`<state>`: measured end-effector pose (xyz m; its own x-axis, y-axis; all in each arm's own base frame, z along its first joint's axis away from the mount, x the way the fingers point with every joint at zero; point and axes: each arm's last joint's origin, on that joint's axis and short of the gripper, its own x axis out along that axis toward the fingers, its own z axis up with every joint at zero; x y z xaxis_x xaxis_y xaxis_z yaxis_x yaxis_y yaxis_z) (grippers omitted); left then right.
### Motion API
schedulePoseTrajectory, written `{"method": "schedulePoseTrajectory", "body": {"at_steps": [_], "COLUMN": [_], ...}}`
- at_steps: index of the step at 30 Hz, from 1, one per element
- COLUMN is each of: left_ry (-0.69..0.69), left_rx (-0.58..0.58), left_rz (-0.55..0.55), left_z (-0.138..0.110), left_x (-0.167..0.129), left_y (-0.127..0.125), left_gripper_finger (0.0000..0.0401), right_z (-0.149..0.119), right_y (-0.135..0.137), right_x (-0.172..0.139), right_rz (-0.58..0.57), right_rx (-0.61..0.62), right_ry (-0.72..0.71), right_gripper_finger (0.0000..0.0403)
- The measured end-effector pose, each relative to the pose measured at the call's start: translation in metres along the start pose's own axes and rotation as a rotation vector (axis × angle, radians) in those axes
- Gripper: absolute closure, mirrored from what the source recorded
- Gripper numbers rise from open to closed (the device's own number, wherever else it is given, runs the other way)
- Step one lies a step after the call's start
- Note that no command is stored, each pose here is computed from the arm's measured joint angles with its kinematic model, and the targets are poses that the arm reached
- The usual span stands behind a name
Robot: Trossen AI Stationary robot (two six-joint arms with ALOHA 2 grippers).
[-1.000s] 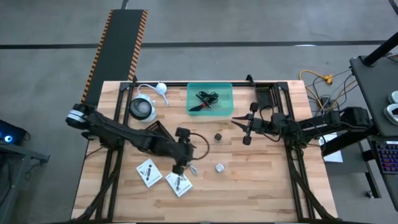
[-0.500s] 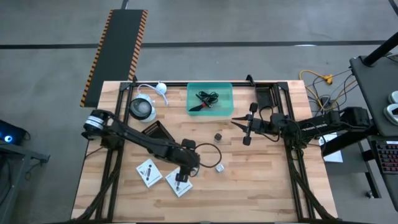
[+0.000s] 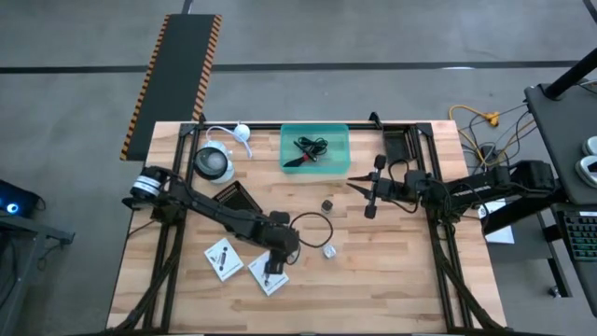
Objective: Pick and place items into bin
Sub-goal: Put the white charger cable into the green bin
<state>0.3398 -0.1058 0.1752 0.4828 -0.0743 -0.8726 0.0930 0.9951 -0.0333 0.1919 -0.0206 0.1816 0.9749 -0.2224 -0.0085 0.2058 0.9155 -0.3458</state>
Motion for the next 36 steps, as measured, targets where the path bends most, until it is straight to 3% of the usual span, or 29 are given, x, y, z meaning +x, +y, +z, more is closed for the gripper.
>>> {"method": "schedulePoseTrajectory", "body": {"at_steps": [4, 12, 24, 28, 36], "left_ry": [0.004, 0.064, 0.127, 0.129, 0.116], "left_rx": [0.007, 0.163, 0.202, 0.200, 0.270], "left_rz": [-0.018, 0.020, 0.031, 0.027, 0.032], "left_z": [0.000, -0.006, -0.013, -0.014, -0.010], "left_x": [0.000, 0.007, 0.028, 0.029, 0.025], "left_y": [-0.001, 0.001, 0.001, 0.002, 0.004], "left_gripper_finger": [0.0199, 0.0199, 0.0205, 0.0245, 0.0373], "right_z": [0.000, 0.000, 0.000, 0.000, -0.001], "right_y": [0.000, 0.000, 0.000, 0.000, 0.001], "right_x": [0.000, 0.000, 0.000, 0.000, 0.000], "right_rz": [-0.001, -0.003, -0.002, -0.001, 0.003], "right_rx": [-0.003, -0.027, -0.042, -0.046, -0.047], "right_ry": [0.000, 0.001, 0.002, 0.005, 0.016], "right_gripper_finger": [0.0355, 0.0355, 0.0355, 0.0355, 0.0355]}}
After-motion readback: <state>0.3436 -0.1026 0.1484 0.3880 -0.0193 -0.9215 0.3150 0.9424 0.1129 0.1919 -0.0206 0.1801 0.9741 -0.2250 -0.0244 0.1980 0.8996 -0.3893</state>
